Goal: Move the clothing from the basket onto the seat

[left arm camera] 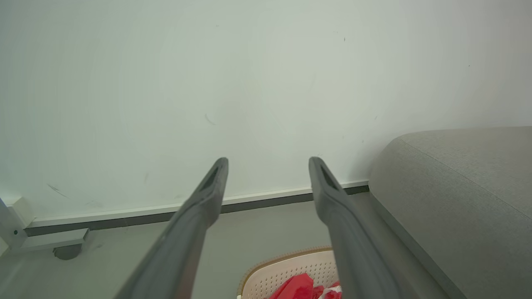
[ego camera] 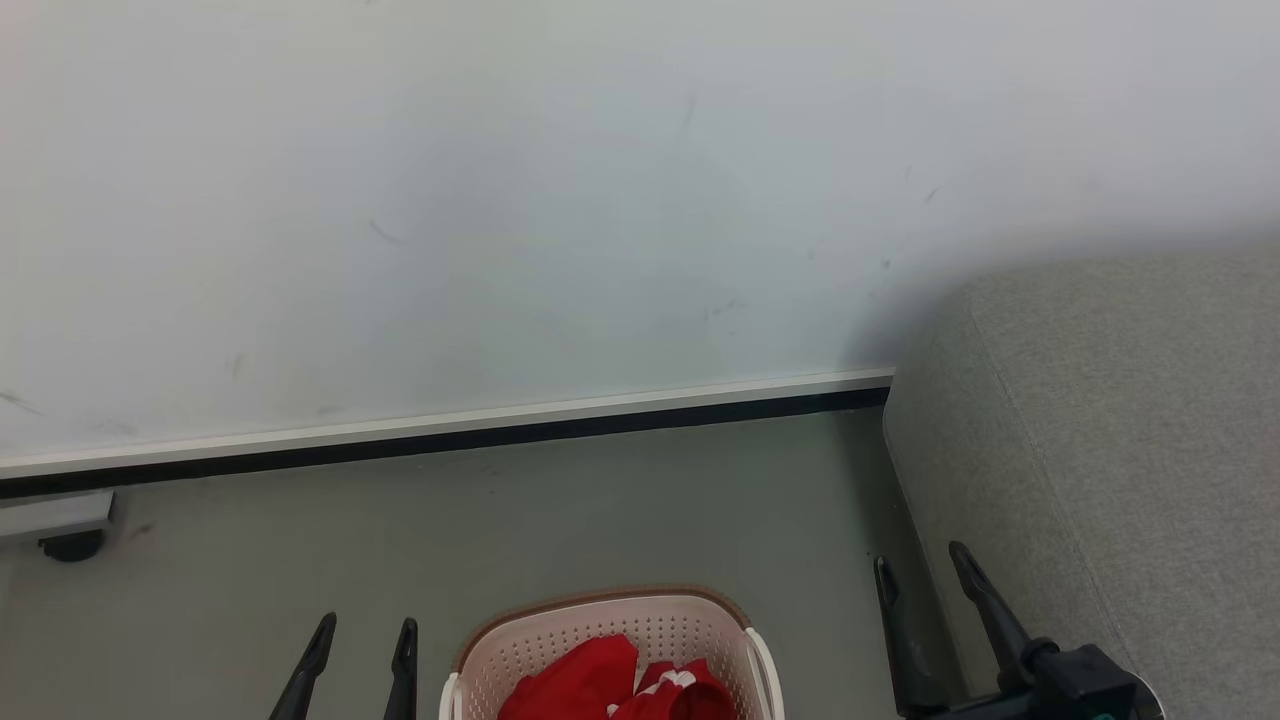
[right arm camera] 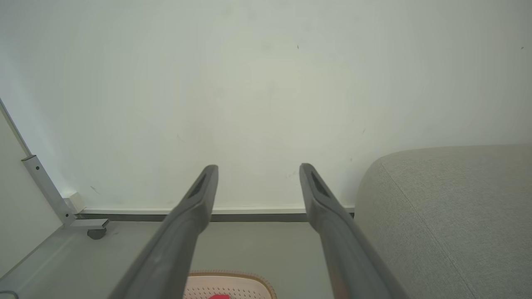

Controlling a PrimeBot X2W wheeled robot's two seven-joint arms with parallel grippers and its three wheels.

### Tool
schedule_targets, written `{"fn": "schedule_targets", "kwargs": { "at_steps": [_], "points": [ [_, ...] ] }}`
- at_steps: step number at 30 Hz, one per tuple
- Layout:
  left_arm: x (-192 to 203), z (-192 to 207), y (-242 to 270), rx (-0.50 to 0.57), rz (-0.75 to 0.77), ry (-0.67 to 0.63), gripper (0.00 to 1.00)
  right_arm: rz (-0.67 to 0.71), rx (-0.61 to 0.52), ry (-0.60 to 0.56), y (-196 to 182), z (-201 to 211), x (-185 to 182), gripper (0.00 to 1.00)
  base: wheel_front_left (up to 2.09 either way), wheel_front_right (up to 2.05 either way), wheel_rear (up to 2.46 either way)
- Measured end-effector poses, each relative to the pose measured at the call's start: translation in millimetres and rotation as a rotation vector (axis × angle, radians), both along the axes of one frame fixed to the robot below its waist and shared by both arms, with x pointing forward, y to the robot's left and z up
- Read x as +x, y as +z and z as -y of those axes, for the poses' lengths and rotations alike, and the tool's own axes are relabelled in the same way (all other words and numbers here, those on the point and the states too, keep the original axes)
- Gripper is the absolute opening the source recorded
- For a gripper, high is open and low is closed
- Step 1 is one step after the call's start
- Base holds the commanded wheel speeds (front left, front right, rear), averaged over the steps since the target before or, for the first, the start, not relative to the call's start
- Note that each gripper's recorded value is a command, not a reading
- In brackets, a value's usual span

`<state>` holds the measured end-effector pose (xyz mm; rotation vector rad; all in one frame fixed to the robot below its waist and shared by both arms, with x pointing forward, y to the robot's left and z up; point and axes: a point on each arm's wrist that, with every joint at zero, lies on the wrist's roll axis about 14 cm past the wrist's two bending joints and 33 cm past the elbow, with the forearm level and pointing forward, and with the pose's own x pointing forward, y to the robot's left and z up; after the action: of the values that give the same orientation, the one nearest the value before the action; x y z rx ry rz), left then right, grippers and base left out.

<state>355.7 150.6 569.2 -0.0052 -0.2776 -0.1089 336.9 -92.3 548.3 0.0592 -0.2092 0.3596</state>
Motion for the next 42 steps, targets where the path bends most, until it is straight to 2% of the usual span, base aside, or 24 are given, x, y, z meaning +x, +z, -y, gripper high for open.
{"fn": "schedule_targets", "kwargs": {
  "at_steps": [24,33,42],
  "points": [
    [0.7,4.2,-12.1,0.001,-0.038,-0.021,1.0,-0.01,0.004,0.009,-2.8,-1.2,-0.8,1.0,0.0,0.0,0.0],
    [12.7,28.4,-44.8,0.023,-0.14,-0.114,1.0,-0.009,0.012,0.002,-0.6,3.4,11.7,1.0,0.0,0.0,0.0],
    [46.2,58.5,-77.1,0.06,-0.233,-0.224,1.0,0.078,0.012,0.018,26.6,1.3,42.9,1.0,0.0,0.0,0.0]
  ]
}}
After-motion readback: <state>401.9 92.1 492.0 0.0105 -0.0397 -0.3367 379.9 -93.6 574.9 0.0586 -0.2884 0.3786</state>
